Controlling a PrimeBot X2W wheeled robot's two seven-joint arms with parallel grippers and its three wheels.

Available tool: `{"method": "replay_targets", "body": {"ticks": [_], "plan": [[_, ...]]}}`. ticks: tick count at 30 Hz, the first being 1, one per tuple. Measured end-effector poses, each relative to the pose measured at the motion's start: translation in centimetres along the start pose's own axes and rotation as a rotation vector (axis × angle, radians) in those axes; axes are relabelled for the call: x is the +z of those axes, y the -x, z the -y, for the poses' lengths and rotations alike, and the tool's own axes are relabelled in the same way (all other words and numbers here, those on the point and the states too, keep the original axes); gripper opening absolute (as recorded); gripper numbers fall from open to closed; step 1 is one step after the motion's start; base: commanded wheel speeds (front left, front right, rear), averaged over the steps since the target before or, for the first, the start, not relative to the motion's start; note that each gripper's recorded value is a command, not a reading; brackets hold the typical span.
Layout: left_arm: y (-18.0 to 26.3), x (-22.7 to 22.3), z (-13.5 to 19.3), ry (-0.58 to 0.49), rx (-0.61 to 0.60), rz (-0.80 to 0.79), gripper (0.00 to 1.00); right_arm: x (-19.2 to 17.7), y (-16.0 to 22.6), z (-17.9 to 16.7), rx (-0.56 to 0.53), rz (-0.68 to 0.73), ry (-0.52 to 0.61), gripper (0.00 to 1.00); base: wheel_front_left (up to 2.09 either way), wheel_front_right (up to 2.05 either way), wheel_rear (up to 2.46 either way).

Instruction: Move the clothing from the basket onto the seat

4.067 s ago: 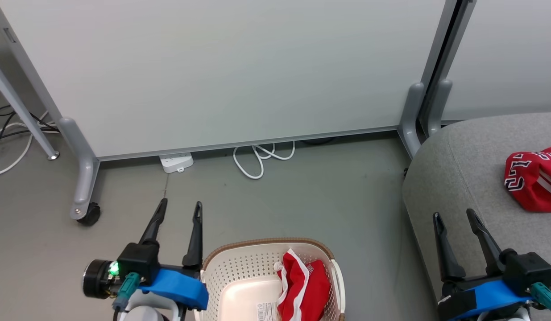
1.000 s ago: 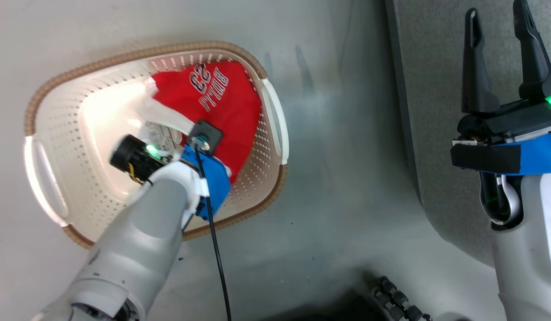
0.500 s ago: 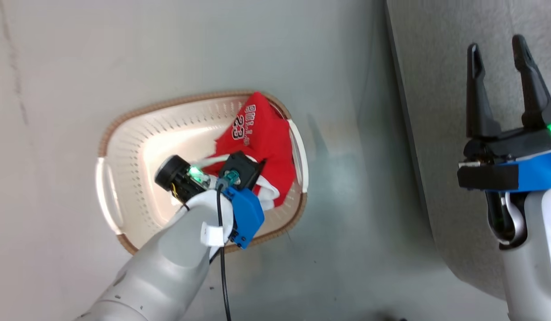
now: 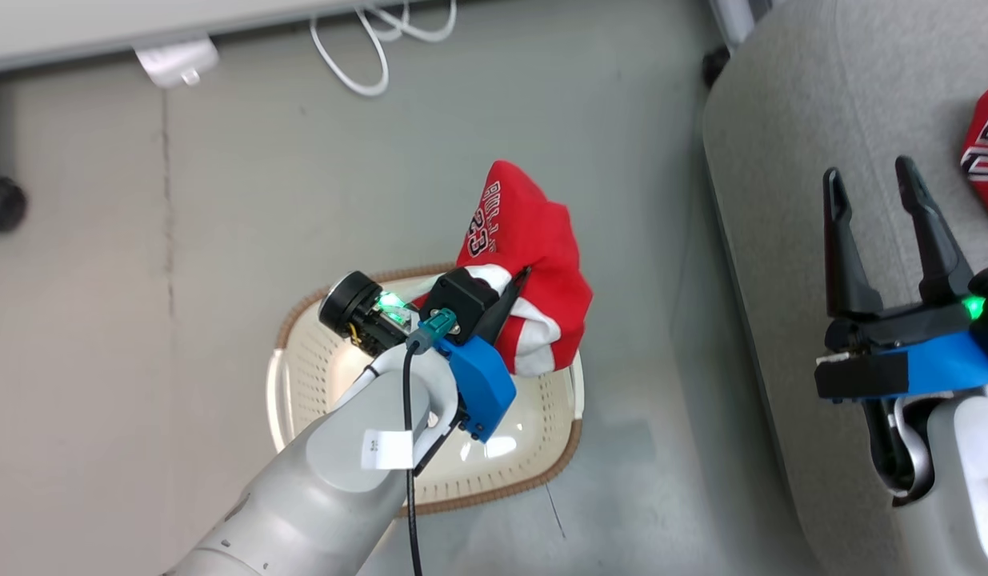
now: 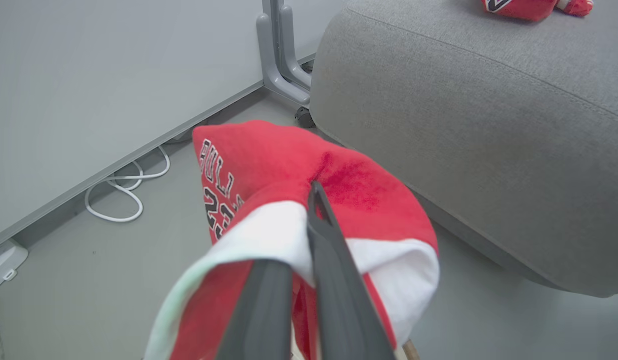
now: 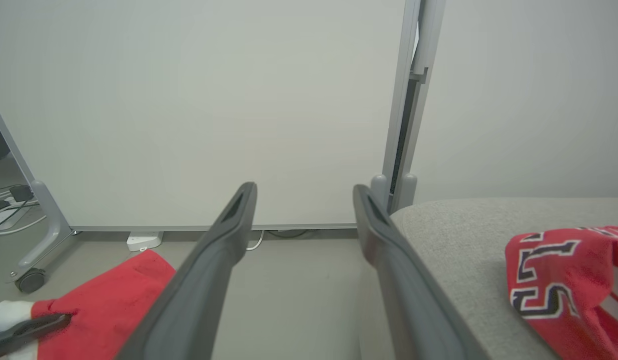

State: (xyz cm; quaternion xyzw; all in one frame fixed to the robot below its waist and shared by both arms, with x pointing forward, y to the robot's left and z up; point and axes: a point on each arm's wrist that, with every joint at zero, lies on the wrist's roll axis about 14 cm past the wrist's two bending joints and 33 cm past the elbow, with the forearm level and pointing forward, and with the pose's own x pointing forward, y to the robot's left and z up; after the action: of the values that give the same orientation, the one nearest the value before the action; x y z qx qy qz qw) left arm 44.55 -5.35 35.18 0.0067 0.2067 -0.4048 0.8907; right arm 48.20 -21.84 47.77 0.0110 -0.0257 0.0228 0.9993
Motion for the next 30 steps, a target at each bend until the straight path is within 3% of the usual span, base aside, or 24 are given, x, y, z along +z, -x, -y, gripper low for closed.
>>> {"method": "replay_targets", "body": {"ticks": [17,30], "plan": [[5.0,15.4,2.2,-0.205,0.046,0.377,0.0,5.3,4.2,-1.4,0.013,0.098,-0.009,1.0,0.0,0.0,0.0],[8.5,20.7,5.4,-0.327,0.026,0.495,0.0,7.0,7.4,-2.0,0.007,0.134,-0.024,1.0,0.0,0.0,0.0]]}}
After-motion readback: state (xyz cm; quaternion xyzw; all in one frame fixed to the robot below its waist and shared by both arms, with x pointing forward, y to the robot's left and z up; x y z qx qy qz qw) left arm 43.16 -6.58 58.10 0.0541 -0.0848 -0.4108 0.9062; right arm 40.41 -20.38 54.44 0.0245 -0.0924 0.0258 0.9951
